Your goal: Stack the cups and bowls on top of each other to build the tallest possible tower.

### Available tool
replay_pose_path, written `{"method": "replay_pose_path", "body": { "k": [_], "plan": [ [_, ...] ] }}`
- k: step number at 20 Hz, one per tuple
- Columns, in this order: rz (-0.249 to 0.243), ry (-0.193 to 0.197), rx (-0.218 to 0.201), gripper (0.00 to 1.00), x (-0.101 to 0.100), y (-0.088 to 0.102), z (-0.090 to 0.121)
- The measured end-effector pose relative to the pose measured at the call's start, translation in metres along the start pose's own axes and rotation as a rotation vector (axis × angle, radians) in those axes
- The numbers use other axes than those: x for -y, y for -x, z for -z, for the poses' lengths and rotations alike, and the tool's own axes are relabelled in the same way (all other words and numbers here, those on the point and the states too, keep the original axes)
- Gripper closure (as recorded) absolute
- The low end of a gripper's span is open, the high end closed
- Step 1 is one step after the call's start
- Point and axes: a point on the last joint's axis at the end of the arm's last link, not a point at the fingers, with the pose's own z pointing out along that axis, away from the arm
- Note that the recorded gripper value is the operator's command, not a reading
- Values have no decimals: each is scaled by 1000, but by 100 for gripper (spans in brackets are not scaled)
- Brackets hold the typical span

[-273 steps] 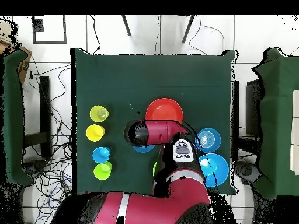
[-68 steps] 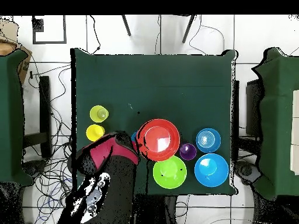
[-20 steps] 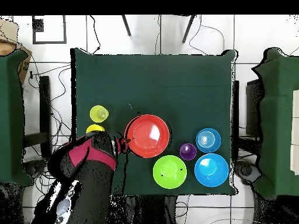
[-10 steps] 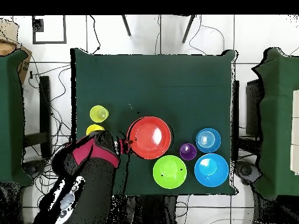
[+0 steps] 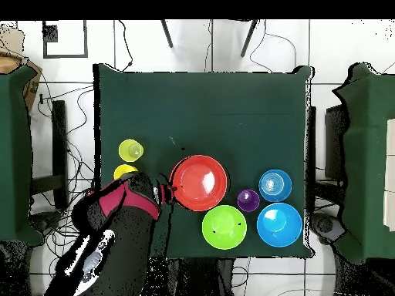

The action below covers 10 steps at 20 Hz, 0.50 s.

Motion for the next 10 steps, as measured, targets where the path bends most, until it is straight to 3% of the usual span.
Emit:
{"method": "replay_pose_path", "body": {
  "k": [10],
  "plan": [
    [-29,20,-3,100,-5,5,4]
  ]
}}
